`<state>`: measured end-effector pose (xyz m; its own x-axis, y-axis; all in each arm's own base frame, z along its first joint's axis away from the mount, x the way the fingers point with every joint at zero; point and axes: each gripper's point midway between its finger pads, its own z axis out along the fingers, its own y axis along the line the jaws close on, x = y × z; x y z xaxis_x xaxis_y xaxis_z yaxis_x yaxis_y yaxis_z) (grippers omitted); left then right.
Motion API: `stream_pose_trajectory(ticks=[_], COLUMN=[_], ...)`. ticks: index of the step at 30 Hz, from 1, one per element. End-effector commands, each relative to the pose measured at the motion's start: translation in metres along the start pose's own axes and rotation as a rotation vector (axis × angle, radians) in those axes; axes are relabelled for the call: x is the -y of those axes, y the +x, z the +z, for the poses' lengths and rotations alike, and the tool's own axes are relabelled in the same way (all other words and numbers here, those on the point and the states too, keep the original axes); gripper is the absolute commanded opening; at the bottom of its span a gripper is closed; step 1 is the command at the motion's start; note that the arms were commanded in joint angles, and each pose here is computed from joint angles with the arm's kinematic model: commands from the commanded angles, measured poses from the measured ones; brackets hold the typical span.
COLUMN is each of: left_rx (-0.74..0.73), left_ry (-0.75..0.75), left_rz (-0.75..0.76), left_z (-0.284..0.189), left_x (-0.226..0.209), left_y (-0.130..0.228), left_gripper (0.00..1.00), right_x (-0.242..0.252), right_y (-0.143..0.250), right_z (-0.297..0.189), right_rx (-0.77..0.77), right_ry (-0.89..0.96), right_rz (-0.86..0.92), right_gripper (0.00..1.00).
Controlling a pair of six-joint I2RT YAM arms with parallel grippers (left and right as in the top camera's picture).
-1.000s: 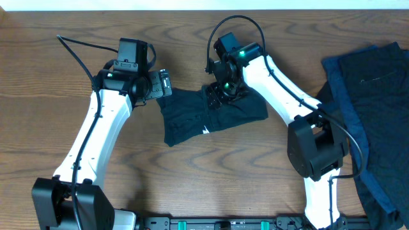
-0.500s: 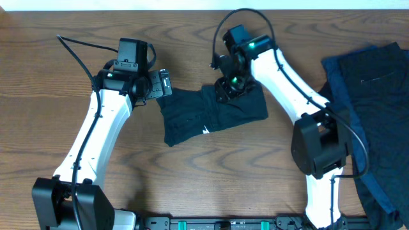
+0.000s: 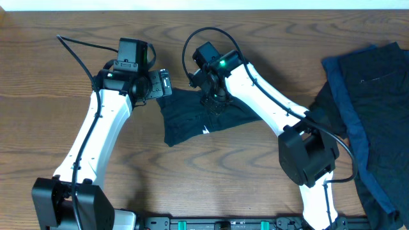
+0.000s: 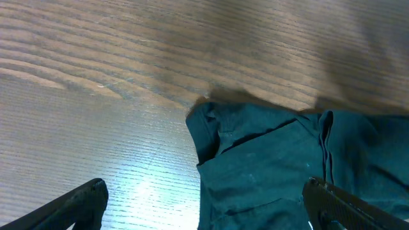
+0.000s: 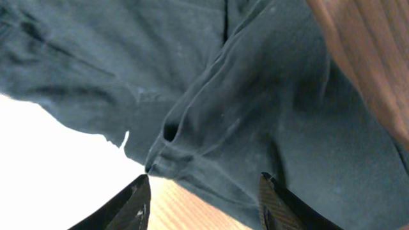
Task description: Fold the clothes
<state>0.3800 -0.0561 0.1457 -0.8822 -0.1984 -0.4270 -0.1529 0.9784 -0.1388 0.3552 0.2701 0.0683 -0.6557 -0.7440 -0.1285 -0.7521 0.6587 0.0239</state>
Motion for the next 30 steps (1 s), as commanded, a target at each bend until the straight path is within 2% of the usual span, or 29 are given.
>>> stream_pose_trajectory(ticks=[1, 6, 12, 17, 23, 30], left_rx=[-0.001, 0.039, 0.052, 0.043, 0.04, 0.04], left_ry=[-0.039, -0.138, -0.173, -0.194, -0.199, -0.199], left_rz=[-0.005, -0.095, -0.21, -0.244, -0.249, -0.249], left_z=[0.004, 0.002, 0.001, 0.0, 0.0, 0.0], left_x=[-0.009, -0.028, -0.055, -0.071, -0.073, -0.073], left_y=[0.001, -0.005, -0.011, -0.011, -0.01, -0.01], left_gripper=[0.99, 0.99, 0.99, 0.99, 0.99, 0.99], right_x=[0.001, -0.012, -0.021, -0.023, -0.022, -0.021], right_y=[0.009, 0.01, 0.009, 0.01, 0.01, 0.005], right_z=[0.015, 0.028, 0.028, 0.03, 0.038, 0.04], right_rx=[-0.035, -0.016, -0.009, -0.01, 0.002, 0.024], right_ry=[0.019, -0.053, -0.094, -0.101, -0.098, -0.093], right_rz=[-0.021, -0.021, -0.025, -0.025, -0.027, -0.029], right_gripper=[0.5, 0.49, 0.49, 0.43, 0.47, 0.47])
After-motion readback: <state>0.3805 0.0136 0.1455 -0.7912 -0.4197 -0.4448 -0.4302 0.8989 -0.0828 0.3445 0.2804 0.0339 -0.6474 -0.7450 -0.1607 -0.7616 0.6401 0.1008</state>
